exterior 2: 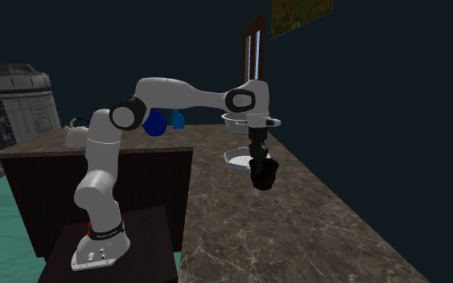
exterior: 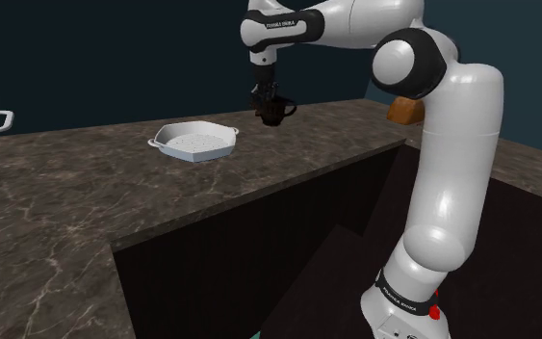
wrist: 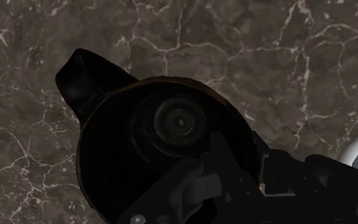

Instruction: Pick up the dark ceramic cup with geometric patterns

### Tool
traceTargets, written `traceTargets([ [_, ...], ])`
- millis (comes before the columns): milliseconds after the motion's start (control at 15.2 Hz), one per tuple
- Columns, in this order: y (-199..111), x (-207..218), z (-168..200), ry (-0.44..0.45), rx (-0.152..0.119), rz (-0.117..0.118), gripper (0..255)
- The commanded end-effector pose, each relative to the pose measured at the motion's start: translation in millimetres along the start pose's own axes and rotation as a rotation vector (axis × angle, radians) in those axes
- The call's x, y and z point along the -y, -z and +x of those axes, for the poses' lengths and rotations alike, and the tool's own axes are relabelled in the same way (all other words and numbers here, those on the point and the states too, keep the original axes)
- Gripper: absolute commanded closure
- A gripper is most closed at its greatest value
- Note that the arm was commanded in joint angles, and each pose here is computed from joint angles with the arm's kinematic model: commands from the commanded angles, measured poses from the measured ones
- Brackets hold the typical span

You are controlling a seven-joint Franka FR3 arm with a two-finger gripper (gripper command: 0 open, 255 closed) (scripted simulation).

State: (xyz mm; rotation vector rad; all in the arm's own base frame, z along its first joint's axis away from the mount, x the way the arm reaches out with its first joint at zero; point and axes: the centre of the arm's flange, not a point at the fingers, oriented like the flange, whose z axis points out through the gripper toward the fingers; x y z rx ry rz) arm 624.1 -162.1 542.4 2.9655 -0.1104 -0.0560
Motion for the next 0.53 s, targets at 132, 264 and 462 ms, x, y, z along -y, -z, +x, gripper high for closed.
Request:
traceTargets([
  [132,21,-5,-1,0.000,0.000,0.000,255],
  [264,31,-7,-2,0.000,0.000,0.000,255],
  [462,37,-8,-2,0.000,0.000,0.000,255],
])
